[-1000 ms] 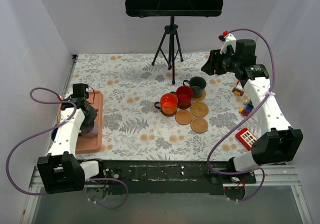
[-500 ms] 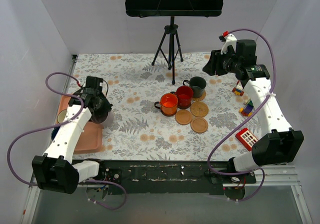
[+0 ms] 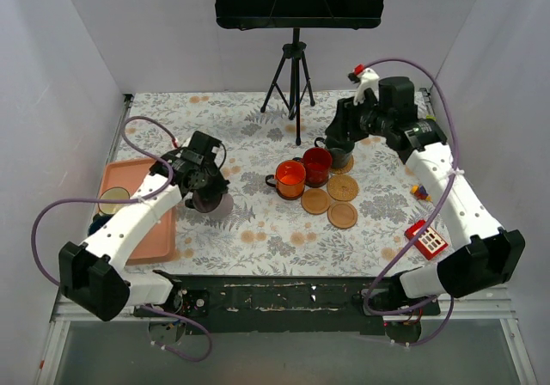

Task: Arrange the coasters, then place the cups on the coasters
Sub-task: Place the cup at the center of the board.

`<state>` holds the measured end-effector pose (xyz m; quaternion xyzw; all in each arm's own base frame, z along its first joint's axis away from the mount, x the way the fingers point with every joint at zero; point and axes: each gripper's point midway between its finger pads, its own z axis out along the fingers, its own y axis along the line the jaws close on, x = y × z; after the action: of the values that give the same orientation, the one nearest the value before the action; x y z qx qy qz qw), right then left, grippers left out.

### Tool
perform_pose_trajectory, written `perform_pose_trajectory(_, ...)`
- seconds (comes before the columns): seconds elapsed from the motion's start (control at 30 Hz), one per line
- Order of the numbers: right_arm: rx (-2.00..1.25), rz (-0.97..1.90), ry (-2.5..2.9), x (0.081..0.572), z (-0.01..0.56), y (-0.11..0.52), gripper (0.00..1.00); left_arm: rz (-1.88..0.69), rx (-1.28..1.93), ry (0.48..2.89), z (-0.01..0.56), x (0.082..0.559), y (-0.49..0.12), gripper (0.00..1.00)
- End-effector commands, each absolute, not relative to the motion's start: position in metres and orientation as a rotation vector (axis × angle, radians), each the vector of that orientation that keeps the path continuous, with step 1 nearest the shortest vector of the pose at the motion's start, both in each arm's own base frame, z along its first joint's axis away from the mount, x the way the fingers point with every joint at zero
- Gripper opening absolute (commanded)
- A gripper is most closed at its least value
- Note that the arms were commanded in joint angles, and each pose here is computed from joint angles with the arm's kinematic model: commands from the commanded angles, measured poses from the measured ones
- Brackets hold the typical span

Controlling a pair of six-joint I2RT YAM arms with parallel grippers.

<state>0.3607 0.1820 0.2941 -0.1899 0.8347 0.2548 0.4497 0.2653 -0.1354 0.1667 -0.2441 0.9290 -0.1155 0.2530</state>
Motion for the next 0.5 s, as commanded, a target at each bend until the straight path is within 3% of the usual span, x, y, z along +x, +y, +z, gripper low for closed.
perform_pose_trajectory(0.0, -0.529, 0.648, 2.037, 0.335, 0.296, 0.217, 0.56, -0.376, -0.718, 2.486, 0.167, 0.272, -0.17, 0.0)
perform_pose_trajectory(0.47, -0.373, 0.863, 2.019, 0.271, 0.263, 0.258, 0.57, -0.357, -0.878, 2.509, 0.147, 0.273, -0.232, 0.0)
